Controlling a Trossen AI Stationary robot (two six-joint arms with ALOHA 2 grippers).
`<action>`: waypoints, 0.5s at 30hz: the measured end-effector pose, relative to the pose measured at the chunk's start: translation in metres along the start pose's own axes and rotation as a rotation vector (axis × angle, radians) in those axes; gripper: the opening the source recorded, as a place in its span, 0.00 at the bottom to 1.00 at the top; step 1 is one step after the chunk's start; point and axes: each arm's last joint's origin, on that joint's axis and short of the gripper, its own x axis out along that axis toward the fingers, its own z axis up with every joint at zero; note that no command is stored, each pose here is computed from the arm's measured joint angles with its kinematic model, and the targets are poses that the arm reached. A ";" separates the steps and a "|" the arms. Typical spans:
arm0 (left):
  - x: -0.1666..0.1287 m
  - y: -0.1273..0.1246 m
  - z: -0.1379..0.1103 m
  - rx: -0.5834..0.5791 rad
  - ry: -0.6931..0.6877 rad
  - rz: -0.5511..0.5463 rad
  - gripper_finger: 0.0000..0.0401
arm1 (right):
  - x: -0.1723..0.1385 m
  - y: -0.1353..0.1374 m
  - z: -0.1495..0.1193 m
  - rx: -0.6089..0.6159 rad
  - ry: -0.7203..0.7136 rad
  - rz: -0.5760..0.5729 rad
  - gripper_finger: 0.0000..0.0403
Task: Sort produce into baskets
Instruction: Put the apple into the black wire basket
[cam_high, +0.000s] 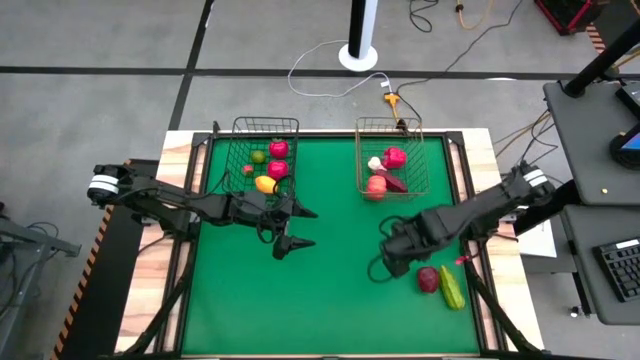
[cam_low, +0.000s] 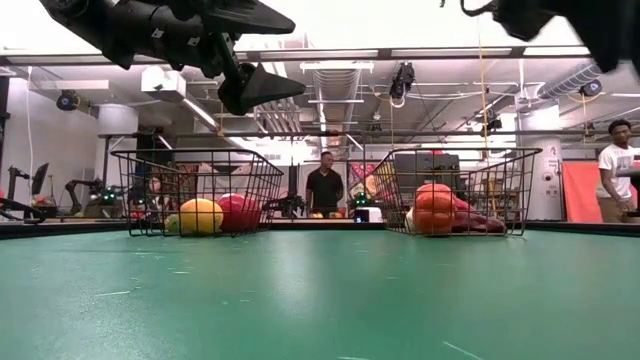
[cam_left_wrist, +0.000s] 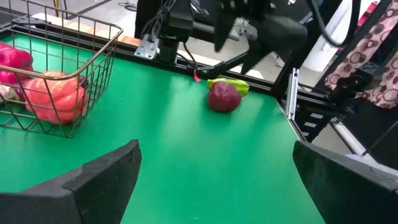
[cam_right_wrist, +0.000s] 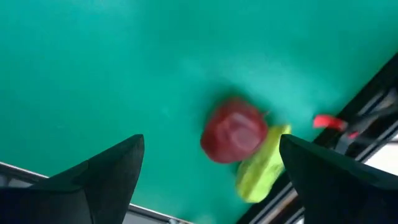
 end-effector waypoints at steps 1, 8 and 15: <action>0.000 0.000 0.000 0.002 0.000 0.000 1.00 | 0.005 0.000 -0.005 0.020 0.004 0.001 0.91; 0.000 0.000 -0.001 0.023 0.006 0.001 1.00 | 0.042 -0.011 -0.034 0.160 0.073 -0.072 0.91; 0.000 0.000 -0.001 0.050 0.009 -0.003 1.00 | 0.076 -0.012 -0.047 0.223 0.080 -0.036 0.91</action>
